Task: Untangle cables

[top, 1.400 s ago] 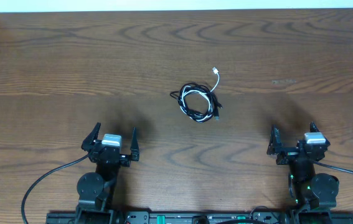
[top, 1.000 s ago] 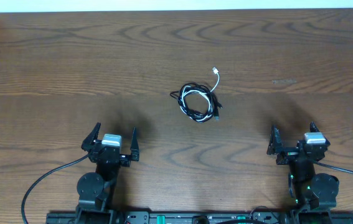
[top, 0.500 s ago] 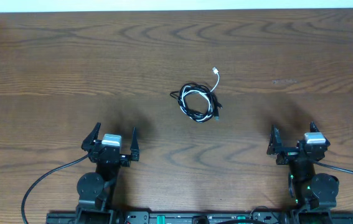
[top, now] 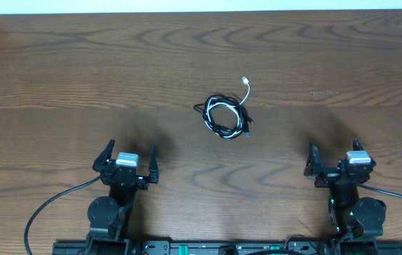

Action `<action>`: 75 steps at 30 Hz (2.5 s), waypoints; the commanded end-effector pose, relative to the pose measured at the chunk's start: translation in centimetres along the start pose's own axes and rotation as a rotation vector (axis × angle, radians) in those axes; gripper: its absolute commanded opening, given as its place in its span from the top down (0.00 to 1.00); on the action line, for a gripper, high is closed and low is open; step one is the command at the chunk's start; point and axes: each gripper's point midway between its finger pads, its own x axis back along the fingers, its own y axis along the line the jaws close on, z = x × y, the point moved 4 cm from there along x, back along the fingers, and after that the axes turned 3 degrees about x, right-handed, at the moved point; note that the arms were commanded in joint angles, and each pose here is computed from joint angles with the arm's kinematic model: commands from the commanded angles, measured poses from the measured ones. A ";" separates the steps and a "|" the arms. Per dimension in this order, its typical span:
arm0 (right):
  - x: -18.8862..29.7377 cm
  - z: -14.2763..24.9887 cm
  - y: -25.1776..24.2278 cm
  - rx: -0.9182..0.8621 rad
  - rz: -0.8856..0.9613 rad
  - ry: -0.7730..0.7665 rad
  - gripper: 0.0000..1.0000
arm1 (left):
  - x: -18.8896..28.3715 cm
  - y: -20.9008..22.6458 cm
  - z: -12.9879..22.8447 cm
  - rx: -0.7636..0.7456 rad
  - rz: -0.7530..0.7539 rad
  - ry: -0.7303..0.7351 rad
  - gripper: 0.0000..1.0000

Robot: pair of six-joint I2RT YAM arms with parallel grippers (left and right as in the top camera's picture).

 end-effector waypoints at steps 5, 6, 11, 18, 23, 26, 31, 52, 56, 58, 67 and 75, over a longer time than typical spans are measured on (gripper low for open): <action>0.0 0.1 -0.2 -0.010 0.013 0.001 0.01 | -0.1 0.0 1.3 0.006 -0.003 0.048 0.01; 0.0 0.1 -0.2 -0.010 0.013 0.001 0.01 | -0.1 0.0 1.3 0.006 -0.003 0.048 0.01; 0.0 0.1 -0.2 -0.011 0.012 0.000 0.01 | -0.1 0.0 1.3 0.006 -0.003 0.048 0.01; 0.0 0.0 0.2 -0.021 -0.014 -0.001 0.01 | -0.1 0.0 1.3 0.006 -0.003 0.048 0.01; 0.0 0.0 0.4 -0.021 -0.030 -0.001 0.01 | -0.1 0.0 1.3 0.005 -0.003 0.048 0.01; 0.0 0.0 0.7 -0.020 -0.059 -0.004 0.01 | -0.1 0.0 1.3 0.005 -0.003 0.048 0.00; 0.0 0.0 0.7 -0.009 -0.059 -0.004 0.01 | -0.1 0.0 1.3 0.005 -0.003 0.048 0.01; 0.4 -1.5 1.5 0.004 -0.119 -0.036 0.01 | -0.1 -0.1 0.4 0.218 0.008 0.038 0.00; 0.8 -3.5 1.5 0.003 -0.118 -0.078 0.01 | -0.4 0.0 -1.1 0.220 0.009 0.000 0.00; 1.1 -4.5 1.5 0.004 -0.117 -0.094 0.01 | -0.5 0.0 -1.9 0.222 0.011 -0.004 0.00; 0.8 -8.3 1.1 -0.088 -0.097 -0.045 0.01 | -2.5 -0.5 -7.8 0.178 0.077 0.159 0.00; -0.7 -11.9 2.1 -0.161 -0.176 0.090 0.01 | -5.1 -1.0 -12.2 0.181 0.137 0.370 0.00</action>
